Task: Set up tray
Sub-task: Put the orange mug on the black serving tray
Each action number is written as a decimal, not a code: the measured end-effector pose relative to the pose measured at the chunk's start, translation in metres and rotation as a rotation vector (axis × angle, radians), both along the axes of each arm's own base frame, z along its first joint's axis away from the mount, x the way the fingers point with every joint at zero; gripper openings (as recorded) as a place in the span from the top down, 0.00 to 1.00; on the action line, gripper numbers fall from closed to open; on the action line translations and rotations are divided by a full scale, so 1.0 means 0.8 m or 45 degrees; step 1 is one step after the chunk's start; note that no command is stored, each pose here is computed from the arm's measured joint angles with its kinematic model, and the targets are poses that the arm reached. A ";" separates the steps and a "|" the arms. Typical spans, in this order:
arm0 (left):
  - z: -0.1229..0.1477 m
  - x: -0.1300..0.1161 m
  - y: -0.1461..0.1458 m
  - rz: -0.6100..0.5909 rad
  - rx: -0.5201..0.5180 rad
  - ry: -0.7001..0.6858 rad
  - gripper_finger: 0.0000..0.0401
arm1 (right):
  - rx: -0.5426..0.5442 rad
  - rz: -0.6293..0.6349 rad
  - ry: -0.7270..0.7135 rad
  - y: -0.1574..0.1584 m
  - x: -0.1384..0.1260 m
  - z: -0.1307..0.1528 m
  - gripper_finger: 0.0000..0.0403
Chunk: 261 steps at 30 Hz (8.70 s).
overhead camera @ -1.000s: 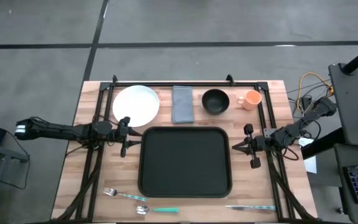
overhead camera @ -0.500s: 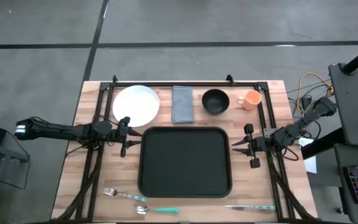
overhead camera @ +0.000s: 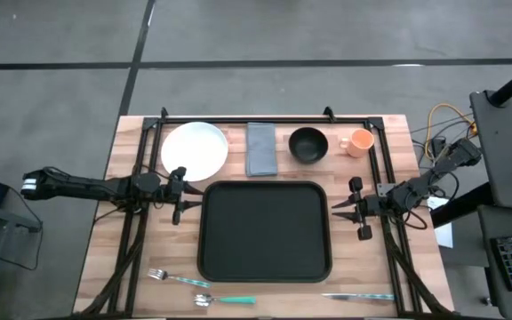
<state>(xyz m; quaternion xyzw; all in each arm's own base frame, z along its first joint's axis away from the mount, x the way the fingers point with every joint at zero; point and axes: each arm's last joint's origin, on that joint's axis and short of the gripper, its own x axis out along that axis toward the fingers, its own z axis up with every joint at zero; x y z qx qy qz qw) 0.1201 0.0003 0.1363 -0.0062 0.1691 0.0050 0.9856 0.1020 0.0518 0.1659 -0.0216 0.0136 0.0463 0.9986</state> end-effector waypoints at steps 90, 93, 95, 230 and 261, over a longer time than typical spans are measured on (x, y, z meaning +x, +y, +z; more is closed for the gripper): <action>0.000 0.000 0.000 0.000 0.000 -0.001 0.68 | 0.062 -0.002 0.006 0.000 0.000 0.000 0.79; 0.000 0.000 0.000 0.000 0.000 -0.001 0.68 | 0.064 -0.002 0.006 0.000 0.000 0.000 0.81; 0.000 0.000 0.000 0.000 0.000 -0.001 0.68 | 0.062 -0.002 0.006 0.000 0.000 0.000 0.82; 0.052 0.010 0.000 0.066 -0.318 -0.267 0.68 | 0.803 -1.954 1.011 -0.221 -0.025 0.051 0.98; 0.243 0.155 -0.004 0.229 0.331 0.211 0.68 | 0.564 -0.642 0.740 -0.078 0.229 0.241 0.98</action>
